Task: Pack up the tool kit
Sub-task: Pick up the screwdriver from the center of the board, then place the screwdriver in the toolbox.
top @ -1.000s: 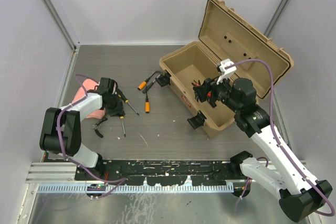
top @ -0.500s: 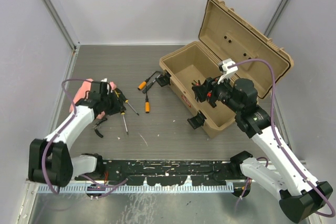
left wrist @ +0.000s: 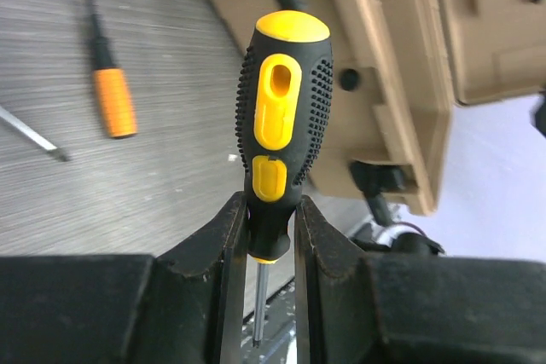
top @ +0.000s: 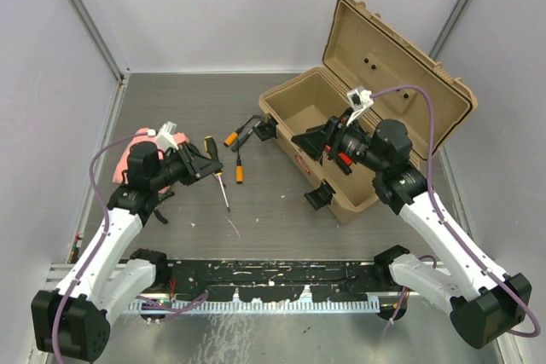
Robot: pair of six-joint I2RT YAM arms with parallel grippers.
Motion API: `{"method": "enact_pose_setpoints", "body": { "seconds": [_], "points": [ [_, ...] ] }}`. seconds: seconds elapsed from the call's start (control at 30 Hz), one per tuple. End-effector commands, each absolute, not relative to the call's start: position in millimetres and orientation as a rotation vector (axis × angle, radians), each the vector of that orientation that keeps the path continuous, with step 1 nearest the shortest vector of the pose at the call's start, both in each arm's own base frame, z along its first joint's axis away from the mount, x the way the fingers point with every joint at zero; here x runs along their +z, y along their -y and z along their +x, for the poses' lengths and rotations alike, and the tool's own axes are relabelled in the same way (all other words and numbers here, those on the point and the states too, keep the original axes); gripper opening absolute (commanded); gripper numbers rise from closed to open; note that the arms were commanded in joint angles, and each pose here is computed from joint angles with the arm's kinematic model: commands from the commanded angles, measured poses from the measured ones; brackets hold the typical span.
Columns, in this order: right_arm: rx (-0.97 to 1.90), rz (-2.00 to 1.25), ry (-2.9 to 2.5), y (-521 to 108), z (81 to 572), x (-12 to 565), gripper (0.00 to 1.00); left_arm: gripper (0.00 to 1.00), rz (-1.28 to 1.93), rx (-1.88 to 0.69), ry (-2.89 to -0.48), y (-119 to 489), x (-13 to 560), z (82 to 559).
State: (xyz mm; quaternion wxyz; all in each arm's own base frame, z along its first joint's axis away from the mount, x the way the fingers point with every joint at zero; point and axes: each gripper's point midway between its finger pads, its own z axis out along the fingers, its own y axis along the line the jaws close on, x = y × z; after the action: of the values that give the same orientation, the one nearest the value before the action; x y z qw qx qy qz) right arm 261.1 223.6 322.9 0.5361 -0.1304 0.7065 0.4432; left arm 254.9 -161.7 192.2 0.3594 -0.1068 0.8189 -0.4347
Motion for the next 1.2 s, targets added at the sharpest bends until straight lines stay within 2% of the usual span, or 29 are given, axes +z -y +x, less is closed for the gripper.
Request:
{"method": "enact_pose_setpoints", "body": {
  "seconds": [0.0,0.43,0.87,1.03,1.13,1.17],
  "points": [
    [1.275,-0.344,-1.557,-249,247,360,0.70,0.00,-0.056,-1.362,-1.914,195,252,233],
    [1.396,-0.574,-1.634,-325,210,336,0.70,0.00,0.173,-1.560,-1.812,255,281,192],
    [1.492,-0.479,-1.668,-354,213,325,0.70,0.00,0.212,-1.623,-1.729,258,296,177],
    [1.546,-0.479,-1.659,-365,210,326,0.63,0.00,0.235,-1.640,-1.712,259,301,174],
    [1.542,-0.463,-1.656,-366,213,326,0.50,0.00,0.238,-1.642,-1.712,259,300,173],
    [1.536,-0.449,-1.655,-366,215,326,0.40,0.00,0.239,-1.642,-1.711,259,300,173]
  ]
}}
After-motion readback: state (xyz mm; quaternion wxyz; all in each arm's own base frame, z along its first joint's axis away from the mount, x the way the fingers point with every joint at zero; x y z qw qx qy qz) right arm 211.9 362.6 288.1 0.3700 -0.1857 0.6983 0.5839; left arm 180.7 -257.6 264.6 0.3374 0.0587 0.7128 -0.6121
